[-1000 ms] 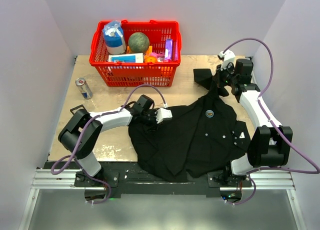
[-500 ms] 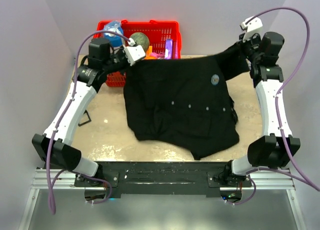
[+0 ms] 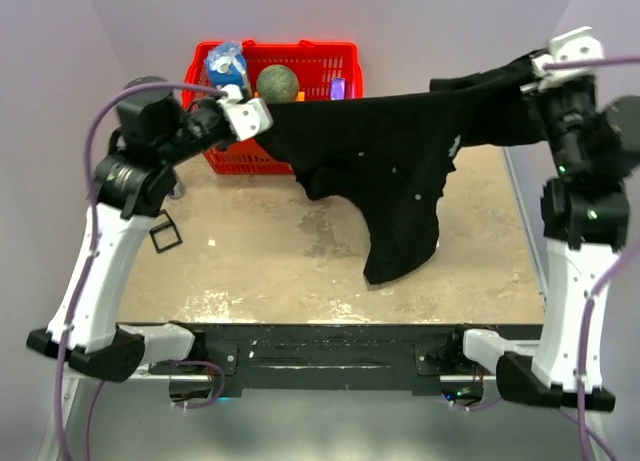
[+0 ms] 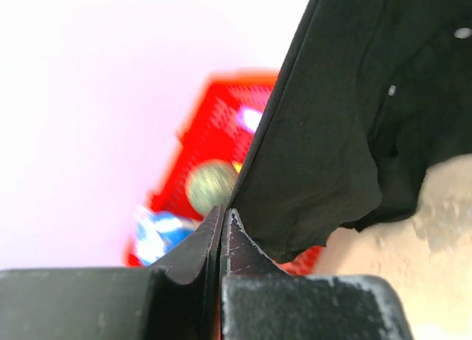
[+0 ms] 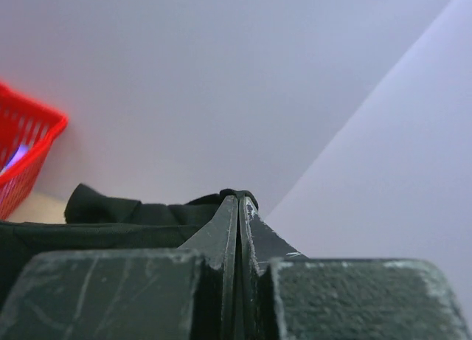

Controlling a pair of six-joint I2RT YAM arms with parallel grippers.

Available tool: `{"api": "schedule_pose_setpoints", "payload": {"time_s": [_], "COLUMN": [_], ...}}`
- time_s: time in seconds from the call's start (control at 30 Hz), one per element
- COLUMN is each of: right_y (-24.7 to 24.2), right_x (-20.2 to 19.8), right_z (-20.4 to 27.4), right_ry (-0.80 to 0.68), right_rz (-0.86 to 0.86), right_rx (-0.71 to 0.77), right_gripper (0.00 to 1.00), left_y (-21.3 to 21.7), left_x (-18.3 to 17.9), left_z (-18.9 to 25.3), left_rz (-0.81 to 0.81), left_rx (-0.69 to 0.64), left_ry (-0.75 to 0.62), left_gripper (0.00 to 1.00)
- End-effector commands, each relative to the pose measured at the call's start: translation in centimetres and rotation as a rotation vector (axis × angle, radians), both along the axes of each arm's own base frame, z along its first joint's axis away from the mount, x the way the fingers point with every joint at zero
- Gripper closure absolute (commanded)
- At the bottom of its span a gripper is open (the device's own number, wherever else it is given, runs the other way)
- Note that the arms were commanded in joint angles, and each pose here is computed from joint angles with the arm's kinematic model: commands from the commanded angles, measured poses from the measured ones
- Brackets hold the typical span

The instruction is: Remove the brooch from the garment

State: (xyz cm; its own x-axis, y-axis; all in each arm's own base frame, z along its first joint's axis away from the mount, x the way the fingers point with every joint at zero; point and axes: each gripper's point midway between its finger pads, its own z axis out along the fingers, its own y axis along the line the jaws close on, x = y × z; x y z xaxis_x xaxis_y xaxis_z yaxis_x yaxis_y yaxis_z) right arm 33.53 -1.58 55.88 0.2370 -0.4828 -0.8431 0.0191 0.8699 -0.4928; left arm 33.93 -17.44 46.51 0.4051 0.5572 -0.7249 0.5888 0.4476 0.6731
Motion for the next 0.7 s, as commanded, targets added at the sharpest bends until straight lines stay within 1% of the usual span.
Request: {"api": "schedule_pose_setpoints", "payload": {"time_s": [0.0,0.03,0.1,0.13,0.2,0.27,0.3,0.4,0.43,0.53,0.57,0.6,0.67], "right_y": [-1.6,-1.5,-1.7,-1.6,-1.8,-2.3,-2.3,-2.2,-2.4,-2.6,-2.5,-2.6,-2.8], "right_x": [-8.0,-10.2,-12.1,-14.0,-16.5,-18.1,-19.7,-21.3,-21.2,-20.1,-19.6,-17.8,-16.1], "right_z": [8.7,10.2,11.6,13.1,15.1,16.5,17.8,19.5,19.7,19.4,19.1,17.9,16.4], "right_ry": [-0.259,-0.310,-0.357,-0.409,-0.478,-0.525,-0.571,-0.624,-0.626,-0.609,-0.601,-0.558,-0.511], "right_rz": [-0.126,-0.135,-0.158,-0.170,-0.197,-0.237,-0.251,-0.278,-0.300,-0.331,-0.331,-0.331,-0.354], "right_rx": [-0.039,-0.058,-0.072,-0.082,-0.087,-0.096,-0.105,-0.149,-0.186,-0.269,-0.293,-0.320,-0.403], "right_gripper": [1.00,1.00,1.00,1.00,1.00,1.00,1.00,1.00,1.00,1.00,1.00,1.00,1.00], "left_y": [1.9,2.2,3.3,3.7,4.5,5.0,5.2,5.4,5.5,5.1,4.9,4.6,3.7], "left_x": [-5.6,-6.2,-8.0,-8.6,-10.3,-11.7,-12.4,-13.4,-13.7,-13.2,-12.6,-12.2,-10.5], "left_z": [8.6,9.5,12.3,13.2,15.2,16.7,17.2,18.5,19.0,18.7,18.0,17.3,13.8], "left_rz": [0.000,0.007,0.029,0.036,0.044,0.045,0.039,0.033,0.035,0.029,0.028,0.023,0.005], "left_rx": [-0.084,-0.095,-0.123,-0.124,-0.135,-0.137,-0.142,-0.138,-0.126,-0.097,-0.084,-0.075,-0.033], "left_ry": [-0.225,-0.250,-0.323,-0.354,-0.421,-0.478,-0.494,-0.544,-0.570,-0.575,-0.553,-0.532,-0.431], "left_gripper": [1.00,1.00,1.00,1.00,1.00,1.00,1.00,1.00,1.00,1.00,1.00,1.00,1.00]}}
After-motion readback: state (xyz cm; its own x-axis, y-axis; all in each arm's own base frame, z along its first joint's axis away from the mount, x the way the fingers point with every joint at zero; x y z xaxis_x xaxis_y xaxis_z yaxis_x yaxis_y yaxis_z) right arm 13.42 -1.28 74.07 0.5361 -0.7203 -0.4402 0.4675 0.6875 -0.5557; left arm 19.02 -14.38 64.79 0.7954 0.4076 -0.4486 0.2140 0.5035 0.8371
